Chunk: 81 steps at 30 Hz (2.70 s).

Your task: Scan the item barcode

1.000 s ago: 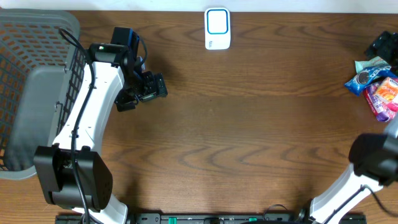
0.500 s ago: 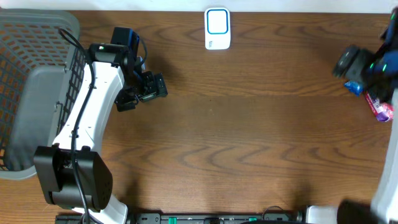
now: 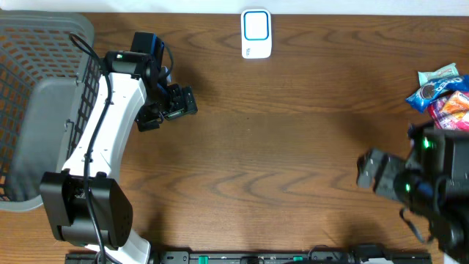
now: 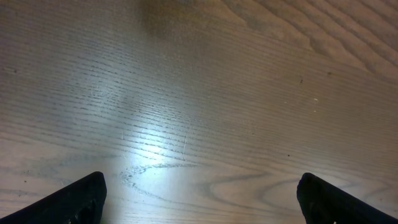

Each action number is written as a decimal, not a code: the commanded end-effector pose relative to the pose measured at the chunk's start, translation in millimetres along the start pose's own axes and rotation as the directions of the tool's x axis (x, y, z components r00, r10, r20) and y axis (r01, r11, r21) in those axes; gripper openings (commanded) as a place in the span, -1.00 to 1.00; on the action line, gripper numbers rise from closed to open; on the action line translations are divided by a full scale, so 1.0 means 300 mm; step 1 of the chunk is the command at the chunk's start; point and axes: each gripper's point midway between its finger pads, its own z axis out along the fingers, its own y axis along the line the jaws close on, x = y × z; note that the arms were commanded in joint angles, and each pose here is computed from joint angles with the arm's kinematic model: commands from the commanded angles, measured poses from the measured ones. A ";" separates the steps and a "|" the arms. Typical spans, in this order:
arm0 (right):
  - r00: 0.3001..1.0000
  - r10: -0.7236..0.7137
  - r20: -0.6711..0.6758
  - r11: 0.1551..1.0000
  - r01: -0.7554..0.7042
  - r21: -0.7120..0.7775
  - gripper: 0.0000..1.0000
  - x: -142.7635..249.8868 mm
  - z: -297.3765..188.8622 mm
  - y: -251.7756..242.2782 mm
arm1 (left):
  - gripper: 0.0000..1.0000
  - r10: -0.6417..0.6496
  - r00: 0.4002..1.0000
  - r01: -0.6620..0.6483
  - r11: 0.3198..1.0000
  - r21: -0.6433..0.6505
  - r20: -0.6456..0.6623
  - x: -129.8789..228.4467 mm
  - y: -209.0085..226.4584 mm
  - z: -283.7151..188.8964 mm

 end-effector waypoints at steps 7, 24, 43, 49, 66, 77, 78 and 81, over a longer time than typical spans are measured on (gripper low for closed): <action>1.000 -0.003 -0.031 1.000 0.003 -0.001 0.98 0.093 -0.039 -0.031 | 0.96 -0.017 1.000 0.017 1.000 0.006 0.013 -0.004 0.003 -0.018; 0.986 -0.162 0.041 0.978 0.166 -0.126 0.99 0.086 0.017 0.036 | 0.95 -0.017 1.000 0.017 1.000 0.006 0.013 -0.004 0.003 -0.018; 0.717 -0.267 0.644 0.842 0.498 -0.206 0.98 0.056 0.202 0.144 | 0.95 -0.017 1.000 0.017 1.000 0.006 0.012 -0.003 0.003 -0.018; 0.636 -0.223 0.739 0.834 0.517 -0.194 0.98 0.038 0.238 0.155 | 0.96 -0.017 1.000 0.017 1.000 0.006 0.013 -0.004 0.003 -0.018; 0.461 -0.130 0.878 0.825 0.542 -0.162 0.99 0.002 0.327 0.171 | 0.96 -0.017 1.000 0.017 1.000 0.006 0.013 -0.004 0.003 -0.018; 0.416 -0.109 0.903 0.854 0.505 -0.130 0.99 -0.023 0.344 0.142 | 0.95 -0.017 1.000 0.017 1.000 0.006 0.013 -0.004 0.003 -0.018; 0.421 -0.111 0.900 0.857 0.499 -0.127 0.99 -0.024 0.349 0.137 | 0.95 -0.017 1.000 0.017 1.000 0.006 0.013 -0.004 0.003 -0.018; 0.455 -0.127 0.881 0.874 0.472 -0.118 0.99 -0.018 0.382 0.115 | 0.96 -0.017 1.000 0.017 1.000 0.006 0.013 -0.004 0.003 -0.018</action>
